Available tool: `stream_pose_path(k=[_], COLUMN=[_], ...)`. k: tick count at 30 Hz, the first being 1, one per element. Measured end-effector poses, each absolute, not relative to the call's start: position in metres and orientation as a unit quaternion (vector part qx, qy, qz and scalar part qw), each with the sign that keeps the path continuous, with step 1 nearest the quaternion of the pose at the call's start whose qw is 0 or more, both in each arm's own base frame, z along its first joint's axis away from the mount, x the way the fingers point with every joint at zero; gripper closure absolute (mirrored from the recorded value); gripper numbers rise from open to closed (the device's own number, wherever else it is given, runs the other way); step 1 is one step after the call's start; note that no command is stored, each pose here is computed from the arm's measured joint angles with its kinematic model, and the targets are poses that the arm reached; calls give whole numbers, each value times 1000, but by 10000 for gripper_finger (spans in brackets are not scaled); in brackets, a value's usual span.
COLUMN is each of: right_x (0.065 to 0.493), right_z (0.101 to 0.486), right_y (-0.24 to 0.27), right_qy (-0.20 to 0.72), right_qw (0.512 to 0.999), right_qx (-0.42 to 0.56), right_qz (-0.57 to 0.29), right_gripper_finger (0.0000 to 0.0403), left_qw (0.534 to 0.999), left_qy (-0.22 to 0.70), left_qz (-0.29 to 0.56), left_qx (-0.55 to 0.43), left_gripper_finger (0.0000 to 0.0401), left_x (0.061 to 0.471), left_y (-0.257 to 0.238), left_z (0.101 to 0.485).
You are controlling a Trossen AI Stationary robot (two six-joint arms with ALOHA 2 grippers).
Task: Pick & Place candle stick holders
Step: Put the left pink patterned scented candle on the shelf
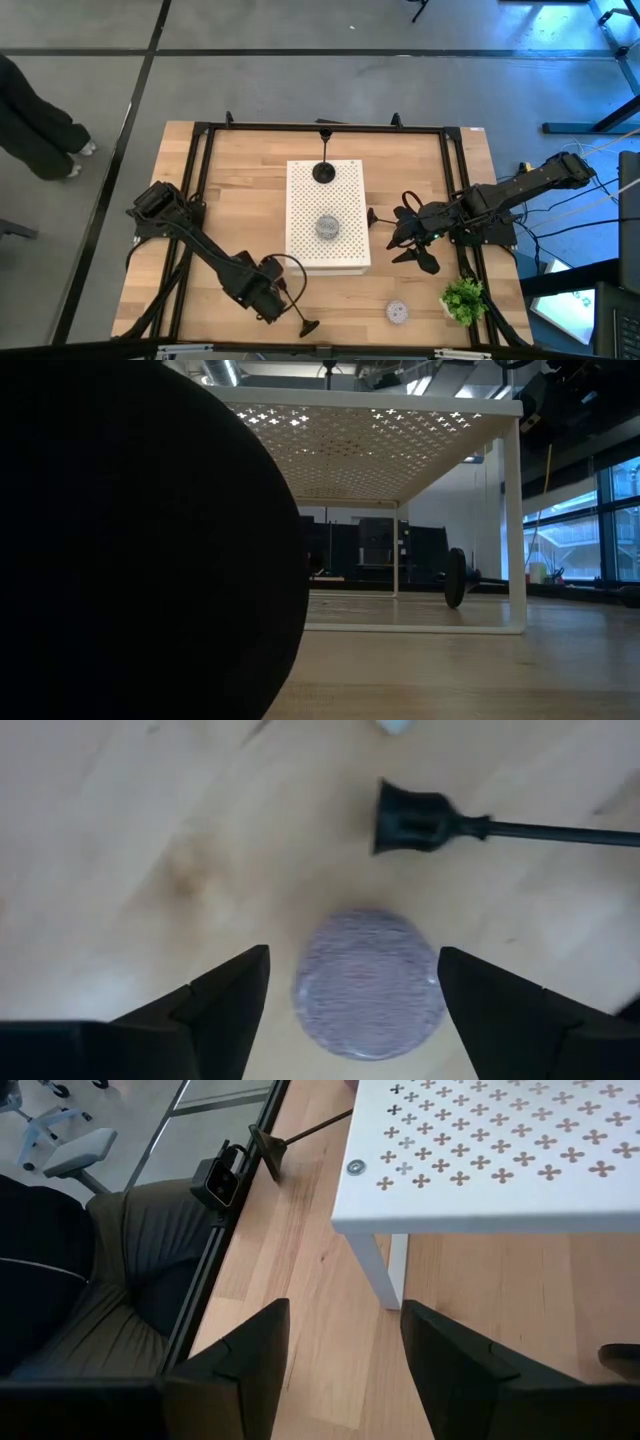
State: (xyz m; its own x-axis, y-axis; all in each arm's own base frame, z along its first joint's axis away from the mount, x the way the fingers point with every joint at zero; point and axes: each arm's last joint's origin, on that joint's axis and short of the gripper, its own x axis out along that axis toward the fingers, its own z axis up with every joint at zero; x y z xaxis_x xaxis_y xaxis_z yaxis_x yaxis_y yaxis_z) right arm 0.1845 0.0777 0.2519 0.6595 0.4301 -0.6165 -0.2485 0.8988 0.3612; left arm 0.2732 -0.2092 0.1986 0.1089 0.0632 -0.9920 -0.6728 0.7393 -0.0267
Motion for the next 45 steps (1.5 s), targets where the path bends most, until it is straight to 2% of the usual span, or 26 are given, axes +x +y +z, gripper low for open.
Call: stream_pose_path(k=[5, 15, 20, 27, 34, 45], right_x=[184, 184, 184, 184, 185, 184], right_z=[252, 252, 252, 252, 252, 252], right_y=[78, 78, 78, 78, 78, 78], right_qy=[367, 367, 368, 368, 367, 368], right_qw=[902, 902, 902, 902, 902, 902], right_qx=[124, 124, 124, 123, 124, 124], right_qz=[188, 188, 188, 188, 188, 188], right_gripper_finger=[208, 208, 208, 208, 208, 208], left_qw=[706, 703, 699, 709, 737, 736], left_qy=[611, 610, 611, 600, 572, 573], left_qz=[253, 255, 249, 249, 244, 239], left_qx=[-254, -262, -275, -276, -266, -271], left_gripper_finger=[103, 34, 14, 14, 14, 14], left_x=[274, 271, 266, 261, 259, 259], left_y=[-212, -215, -220, -226, -233, -235], left_z=[199, 197, 189, 185, 186, 186])
